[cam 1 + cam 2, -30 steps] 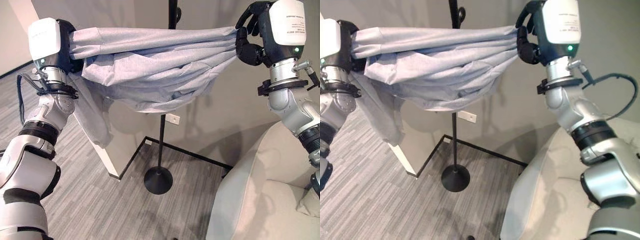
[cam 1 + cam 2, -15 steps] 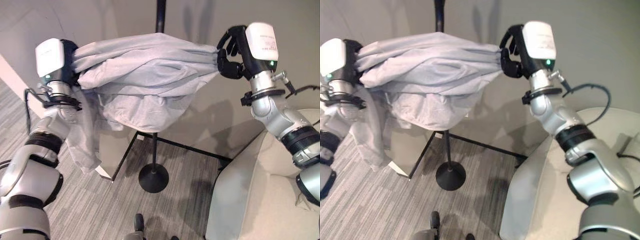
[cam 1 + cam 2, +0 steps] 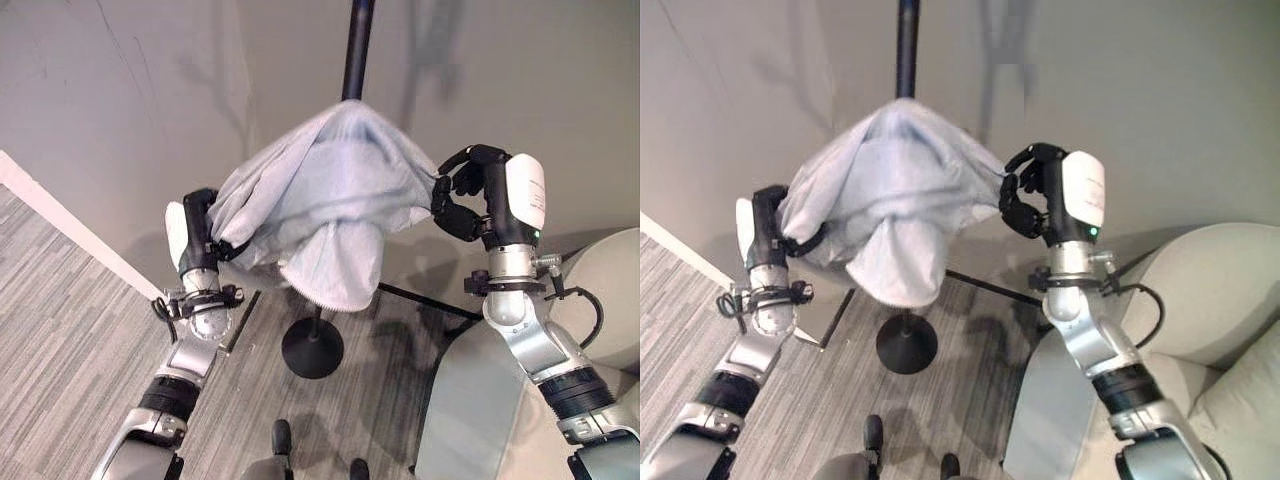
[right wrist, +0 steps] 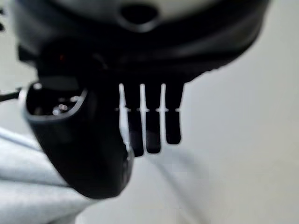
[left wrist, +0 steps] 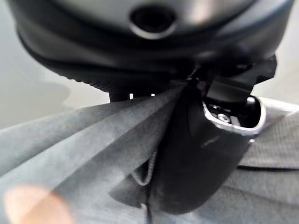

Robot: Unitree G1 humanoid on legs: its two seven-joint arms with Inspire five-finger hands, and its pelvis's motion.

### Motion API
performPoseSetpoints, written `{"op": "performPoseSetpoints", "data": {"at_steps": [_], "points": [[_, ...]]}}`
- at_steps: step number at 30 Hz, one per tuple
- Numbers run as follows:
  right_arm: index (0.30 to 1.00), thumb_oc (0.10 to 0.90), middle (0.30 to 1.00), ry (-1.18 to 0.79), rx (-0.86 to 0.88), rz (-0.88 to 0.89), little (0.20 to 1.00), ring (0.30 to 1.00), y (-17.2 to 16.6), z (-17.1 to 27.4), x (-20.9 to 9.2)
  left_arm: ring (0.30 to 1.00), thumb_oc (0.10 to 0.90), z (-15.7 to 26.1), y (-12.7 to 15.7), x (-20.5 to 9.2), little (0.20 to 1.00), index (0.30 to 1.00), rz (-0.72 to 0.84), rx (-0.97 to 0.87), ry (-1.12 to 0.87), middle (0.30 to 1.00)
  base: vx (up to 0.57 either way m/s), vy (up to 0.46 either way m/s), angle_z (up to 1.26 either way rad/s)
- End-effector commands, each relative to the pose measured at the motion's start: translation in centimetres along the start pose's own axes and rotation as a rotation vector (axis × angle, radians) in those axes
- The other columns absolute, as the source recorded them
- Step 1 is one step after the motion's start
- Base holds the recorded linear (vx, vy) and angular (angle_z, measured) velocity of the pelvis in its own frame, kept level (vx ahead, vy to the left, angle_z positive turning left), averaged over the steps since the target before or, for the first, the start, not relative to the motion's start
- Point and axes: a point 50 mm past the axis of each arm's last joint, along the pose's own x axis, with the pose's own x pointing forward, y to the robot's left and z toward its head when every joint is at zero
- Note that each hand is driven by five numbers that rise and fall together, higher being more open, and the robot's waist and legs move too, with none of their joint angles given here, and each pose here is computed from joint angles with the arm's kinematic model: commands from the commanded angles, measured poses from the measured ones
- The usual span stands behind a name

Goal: Hang the clothes on the sofa on the clothes rack.

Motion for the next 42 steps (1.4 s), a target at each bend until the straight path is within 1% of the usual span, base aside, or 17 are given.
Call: {"op": "performPoseSetpoints", "data": {"at_steps": [1,2,3,5,6,8,12,14,21,24,27,32,35,36,37,38,42], "points": [[0.300,0.400,0.300,0.098,0.003,0.019,0.300,0.300,-0.4,-2.3,-2.0,0.300,0.400,0.4,3.2,1.5,0.300,0.300,0.171,-0.102,-0.014,0.300,0.03,-0.044,0.07],[0.300,0.400,0.300,0.100,0.004,0.021,0.300,0.300,-0.4,-2.3,-2.1,0.300,0.400,0.3,3.2,1.4,0.300,0.300,0.170,-0.101,-0.011,0.300,0.03,-0.041,0.05],[0.300,0.400,0.300,0.107,0.051,0.039,0.300,0.300,0.3,-2.0,-2.7,0.387,0.458,-0.1,3.1,0.8,0.387,0.387,0.170,-0.152,0.018,0.387,0.00,-0.024,0.04],[0.300,0.400,0.300,0.126,0.181,0.082,0.300,0.300,1.9,-0.9,-3.5,0.900,0.800,-0.5,2.9,-0.3,0.900,0.900,0.195,-0.295,0.075,0.900,0.00,-0.035,0.03],[0.300,0.400,0.300,0.117,0.271,0.154,0.300,0.300,3.3,0.3,-4.4,0.900,0.800,-1.2,2.4,-1.4,0.900,0.900,0.176,-0.407,0.140,0.900,0.00,-0.029,0.05],[0.300,0.400,0.300,0.108,0.315,0.220,0.300,0.300,4.3,1.1,-5.2,0.900,0.800,-1.9,2.2,-2.3,0.900,0.900,0.159,-0.471,0.194,0.900,0.00,-0.015,0.02],[0.300,0.400,0.300,0.104,0.358,0.317,0.300,0.300,5.7,2.0,-6.3,0.900,0.800,-2.9,2.0,-3.5,0.900,0.900,0.133,-0.510,0.263,0.900,-0.01,-0.026,0.08],[0.300,0.400,0.300,0.128,0.405,0.372,0.300,0.300,6.7,2.3,-7.3,0.900,0.800,-4.0,1.9,-4.7,0.900,0.900,0.113,-0.503,0.318,0.900,-0.01,-0.030,0.11],[0.300,0.400,0.300,0.154,0.376,0.486,0.300,0.300,8.1,2.1,-9.6,0.900,0.800,-7.0,1.3,-7.8,0.900,0.900,0.065,-0.480,0.490,0.900,-0.01,-0.016,0.14],[0.300,0.400,0.300,0.222,0.373,0.520,0.300,0.300,8.6,1.1,-11.1,0.900,0.800,-9.8,1.3,-10.5,0.900,0.900,-0.017,-0.464,0.628,0.900,-0.01,-0.022,0.13],[0.300,0.400,0.300,0.252,0.354,0.551,0.300,0.300,9.0,0.5,-12.1,0.900,0.800,-11.1,1.6,-11.9,0.900,0.900,-0.022,-0.476,0.707,0.900,-0.01,-0.011,0.21],[0.300,0.400,0.300,0.329,0.328,0.636,0.300,0.300,10.0,-0.6,-14.8,0.900,0.800,-13.9,2.5,-14.8,0.900,0.900,0.000,-0.376,0.857,0.900,0.00,-0.005,0.02],[0.300,0.400,0.300,0.404,0.361,0.671,0.300,0.300,10.6,-0.9,-16.4,0.900,0.800,-15.2,3.2,-16.6,0.900,0.900,0.062,-0.366,0.958,0.900,0.01,-0.001,0.05],[0.335,0.424,0.335,0.426,0.377,0.676,0.335,0.335,10.7,-1.0,-16.8,0.900,0.800,-15.4,3.3,-17.0,0.900,0.900,0.078,-0.368,0.980,0.900,0.01,0.003,0.09],[0.559,0.573,0.559,0.426,0.377,0.676,0.559,0.559,10.7,-1.0,-16.8,0.900,0.800,-15.4,3.3,-17.0,0.900,0.900,0.078,-0.369,0.979,0.900,0.00,0.002,0.09],[0.900,0.800,0.900,0.455,0.403,0.674,0.900,0.900,10.8,-1.0,-17.1,0.900,0.800,-15.8,3.6,-17.6,0.900,0.900,0.098,-0.362,1.013,0.900,0.01,0.001,0.07],[0.900,0.800,0.900,0.498,0.434,0.664,0.900,0.900,10.8,-1.3,-17.6,0.900,0.800,-17.3,5.0,-20.2,0.900,0.900,0.160,-0.296,1.150,0.900,0.00,0.001,0.01]]}}
